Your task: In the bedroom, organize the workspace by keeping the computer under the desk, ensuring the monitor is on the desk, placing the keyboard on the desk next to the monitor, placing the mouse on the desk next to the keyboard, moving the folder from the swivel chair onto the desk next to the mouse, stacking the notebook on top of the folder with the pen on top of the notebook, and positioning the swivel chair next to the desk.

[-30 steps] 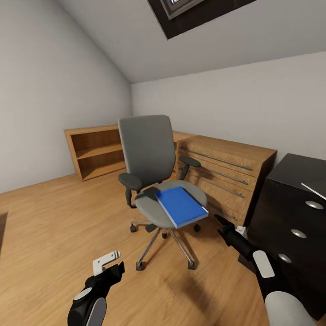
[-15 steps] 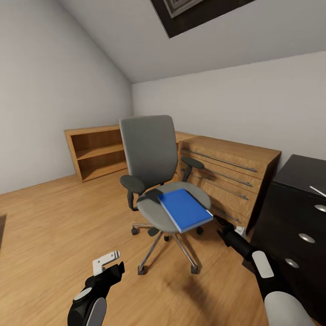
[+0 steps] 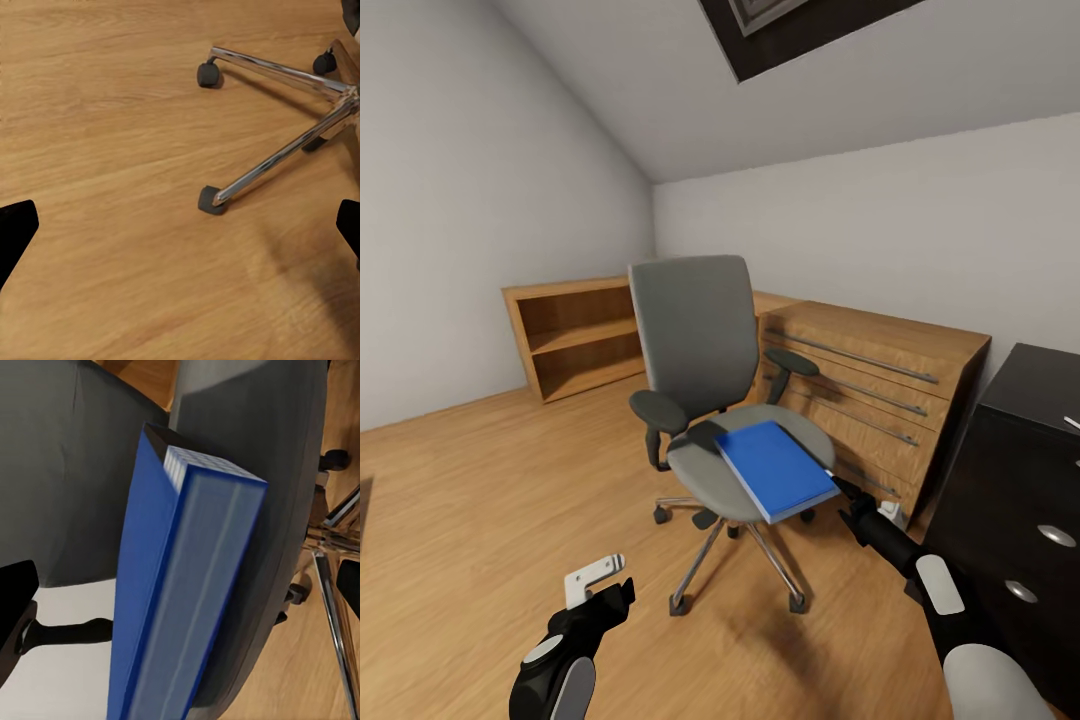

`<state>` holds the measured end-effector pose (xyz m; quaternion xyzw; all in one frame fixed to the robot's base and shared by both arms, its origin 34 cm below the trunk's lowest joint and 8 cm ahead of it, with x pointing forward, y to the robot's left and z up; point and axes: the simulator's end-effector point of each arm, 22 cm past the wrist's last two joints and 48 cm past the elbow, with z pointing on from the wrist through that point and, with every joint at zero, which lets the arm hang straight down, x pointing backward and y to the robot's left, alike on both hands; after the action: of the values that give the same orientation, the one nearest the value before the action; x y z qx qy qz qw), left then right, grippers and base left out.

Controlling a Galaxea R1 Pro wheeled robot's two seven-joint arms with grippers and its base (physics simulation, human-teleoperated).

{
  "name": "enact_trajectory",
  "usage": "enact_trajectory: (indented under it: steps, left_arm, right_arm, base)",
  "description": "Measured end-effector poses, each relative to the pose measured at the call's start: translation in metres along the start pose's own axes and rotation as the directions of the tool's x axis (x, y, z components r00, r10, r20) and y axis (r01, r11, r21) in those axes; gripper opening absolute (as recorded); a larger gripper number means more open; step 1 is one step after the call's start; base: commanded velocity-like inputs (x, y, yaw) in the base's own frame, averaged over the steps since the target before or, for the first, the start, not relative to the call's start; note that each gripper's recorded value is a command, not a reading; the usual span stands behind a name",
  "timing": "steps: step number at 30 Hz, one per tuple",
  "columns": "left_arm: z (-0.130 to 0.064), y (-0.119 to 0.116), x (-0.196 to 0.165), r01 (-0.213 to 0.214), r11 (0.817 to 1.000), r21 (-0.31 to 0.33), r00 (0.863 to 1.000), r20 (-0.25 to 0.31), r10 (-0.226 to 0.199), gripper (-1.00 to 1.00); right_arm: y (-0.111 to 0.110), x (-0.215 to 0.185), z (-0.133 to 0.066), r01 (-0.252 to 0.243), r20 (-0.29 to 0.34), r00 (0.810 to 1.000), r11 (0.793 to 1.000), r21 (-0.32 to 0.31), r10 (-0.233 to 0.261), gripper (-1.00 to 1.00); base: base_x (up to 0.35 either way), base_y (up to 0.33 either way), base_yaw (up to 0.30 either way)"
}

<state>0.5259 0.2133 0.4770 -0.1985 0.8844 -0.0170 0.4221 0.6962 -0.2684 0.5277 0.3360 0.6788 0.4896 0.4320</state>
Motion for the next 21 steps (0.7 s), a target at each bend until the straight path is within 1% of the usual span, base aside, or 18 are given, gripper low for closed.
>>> enact_trajectory:
  steps: [4,11,21]
  left_arm:
    - [0.0,0.0,0.0,0.0,1.0,0.0,1.0,0.0,0.0,1.0]
    - [-0.0001,0.0,-0.0001,0.0,1.0,0.0,1.0,0.0,0.0,1.0]
    - [0.0001,0.0005,-0.0001,0.001,1.0,-0.001,1.0,0.0,-0.001,1.0]
  right_arm:
    - [-0.0001,0.0001,0.0,0.0,0.0,1.0,1.0,0.0,0.0,1.0]
    - [-0.0004,0.0002,-0.0002,0.0,0.0,1.0,1.0,0.001,0.0,1.0]
    - [-0.0001,-0.0006,-0.0004,0.0,0.001,1.0,1.0,-0.001,0.0,1.0]
  base:
    - [0.004,0.003,0.0]
    - [0.095,0.072,0.0]
    - [0.013,0.009,0.0]
